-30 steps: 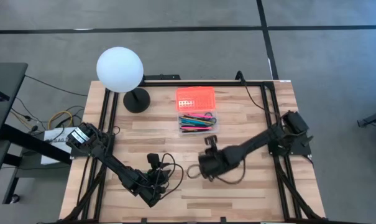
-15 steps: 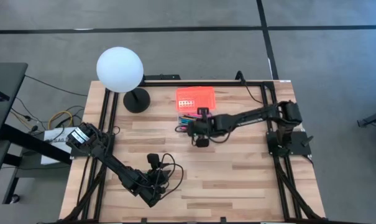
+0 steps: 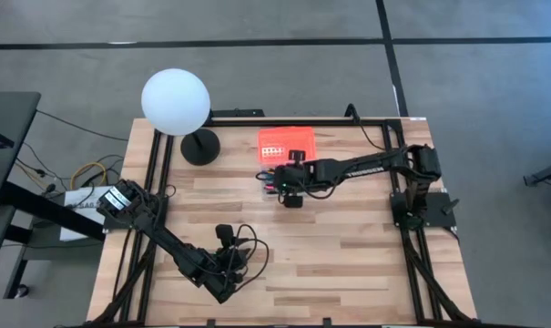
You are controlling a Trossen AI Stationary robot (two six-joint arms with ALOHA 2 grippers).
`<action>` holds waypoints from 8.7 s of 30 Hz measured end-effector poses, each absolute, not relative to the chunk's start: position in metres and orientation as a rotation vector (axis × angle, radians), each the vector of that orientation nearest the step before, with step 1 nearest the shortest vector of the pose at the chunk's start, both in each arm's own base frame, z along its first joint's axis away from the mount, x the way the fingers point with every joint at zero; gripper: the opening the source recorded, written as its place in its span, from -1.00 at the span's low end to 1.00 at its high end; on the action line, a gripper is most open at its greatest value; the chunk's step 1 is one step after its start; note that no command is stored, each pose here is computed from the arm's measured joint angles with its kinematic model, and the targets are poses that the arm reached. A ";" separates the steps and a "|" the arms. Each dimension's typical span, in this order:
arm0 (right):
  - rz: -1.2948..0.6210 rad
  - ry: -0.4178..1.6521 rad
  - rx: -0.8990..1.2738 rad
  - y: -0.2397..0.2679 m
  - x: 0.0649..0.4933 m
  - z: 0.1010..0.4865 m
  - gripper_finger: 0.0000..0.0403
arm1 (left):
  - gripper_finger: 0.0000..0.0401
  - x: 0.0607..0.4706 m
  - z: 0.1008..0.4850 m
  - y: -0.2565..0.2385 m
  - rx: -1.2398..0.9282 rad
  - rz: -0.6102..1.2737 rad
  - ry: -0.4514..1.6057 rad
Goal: Pick & place school supplies into a supply box
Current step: Return to Home Position, then close the orange supply box
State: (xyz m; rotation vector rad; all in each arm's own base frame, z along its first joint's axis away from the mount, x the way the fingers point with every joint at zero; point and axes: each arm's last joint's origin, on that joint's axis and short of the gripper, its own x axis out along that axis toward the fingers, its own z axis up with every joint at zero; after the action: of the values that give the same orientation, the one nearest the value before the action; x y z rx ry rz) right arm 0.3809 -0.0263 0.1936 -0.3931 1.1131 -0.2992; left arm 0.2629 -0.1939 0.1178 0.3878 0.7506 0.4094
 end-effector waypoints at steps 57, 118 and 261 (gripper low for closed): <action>0.081 0.085 -0.372 0.034 0.132 0.283 -0.30 | -0.21 0.223 0.294 -0.043 0.446 0.022 0.133; 0.124 -0.210 -0.268 0.000 0.095 0.185 -0.34 | -0.21 0.094 0.189 0.002 0.305 0.079 -0.235; -0.445 0.232 0.038 -0.067 0.230 0.269 -0.33 | -0.21 0.260 0.272 -0.005 0.150 0.148 0.251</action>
State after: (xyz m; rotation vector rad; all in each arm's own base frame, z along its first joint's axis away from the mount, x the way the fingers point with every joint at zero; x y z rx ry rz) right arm 0.2305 -0.0672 0.2692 0.0375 0.2315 -0.4453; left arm 0.2596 -0.0046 0.2716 0.1498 0.2508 0.1476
